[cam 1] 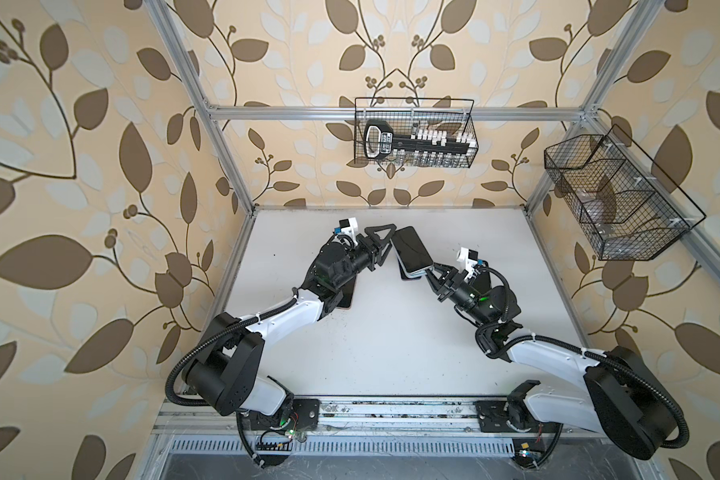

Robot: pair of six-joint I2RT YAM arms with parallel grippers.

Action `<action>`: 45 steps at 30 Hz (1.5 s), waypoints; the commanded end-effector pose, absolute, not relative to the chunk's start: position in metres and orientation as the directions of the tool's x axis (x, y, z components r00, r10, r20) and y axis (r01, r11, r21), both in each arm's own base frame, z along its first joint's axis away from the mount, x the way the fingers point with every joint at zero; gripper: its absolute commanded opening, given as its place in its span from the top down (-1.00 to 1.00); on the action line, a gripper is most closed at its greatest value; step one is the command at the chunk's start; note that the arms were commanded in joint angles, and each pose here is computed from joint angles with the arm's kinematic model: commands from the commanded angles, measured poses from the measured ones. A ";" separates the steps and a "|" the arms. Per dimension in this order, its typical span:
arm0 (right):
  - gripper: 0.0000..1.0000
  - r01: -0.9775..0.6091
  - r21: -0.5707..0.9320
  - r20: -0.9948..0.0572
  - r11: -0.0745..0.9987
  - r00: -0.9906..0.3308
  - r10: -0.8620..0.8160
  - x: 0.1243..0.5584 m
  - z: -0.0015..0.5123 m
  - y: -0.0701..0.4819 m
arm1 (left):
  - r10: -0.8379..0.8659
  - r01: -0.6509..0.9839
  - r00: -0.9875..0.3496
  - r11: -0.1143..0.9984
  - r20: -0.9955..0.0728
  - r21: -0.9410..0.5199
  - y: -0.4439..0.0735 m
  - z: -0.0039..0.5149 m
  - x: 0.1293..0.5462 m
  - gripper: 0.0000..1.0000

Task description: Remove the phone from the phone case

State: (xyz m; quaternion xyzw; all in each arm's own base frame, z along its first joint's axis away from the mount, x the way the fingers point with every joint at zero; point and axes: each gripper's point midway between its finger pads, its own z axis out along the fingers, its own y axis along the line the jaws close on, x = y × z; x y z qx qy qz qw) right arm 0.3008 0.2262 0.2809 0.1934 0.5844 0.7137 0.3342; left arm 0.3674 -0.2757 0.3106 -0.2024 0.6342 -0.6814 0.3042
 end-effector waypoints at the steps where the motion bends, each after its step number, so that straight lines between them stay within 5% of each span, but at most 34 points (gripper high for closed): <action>1: 1.00 -0.311 0.936 -0.099 -0.166 -0.683 0.724 0.302 0.306 0.220 | -0.683 0.253 -0.712 -0.028 -0.166 -0.967 -0.270 0.345 0.364 -0.56; 10: 1.00 -0.321 0.932 -0.098 -0.168 -0.669 0.737 0.309 0.305 0.220 | -0.684 0.232 -0.703 0.042 -0.197 -0.972 -0.264 0.342 0.357 -0.89; 19: 1.00 -0.338 0.926 -0.106 -0.170 -0.662 0.742 0.315 0.305 0.222 | -0.692 0.202 -0.686 0.115 -0.224 -0.973 -0.250 0.348 0.341 -0.97; 25: 1.00 -0.362 0.920 -0.126 -0.152 -0.639 0.759 0.319 0.306 0.223 | -0.704 0.098 -0.699 0.077 -0.124 -0.992 -0.243 0.353 0.327 -0.97; 33: 1.00 -0.402 0.908 -0.162 -0.120 -0.601 0.783 0.326 0.313 0.228 | -0.667 -0.144 -0.732 -0.043 0.136 -0.989 -0.257 0.334 0.297 -0.97; 45: 1.00 -0.430 0.897 -0.185 -0.103 -0.576 0.796 0.326 0.313 0.241 | -0.640 -0.131 -0.746 -0.130 0.184 -0.983 -0.276 0.351 0.282 -0.97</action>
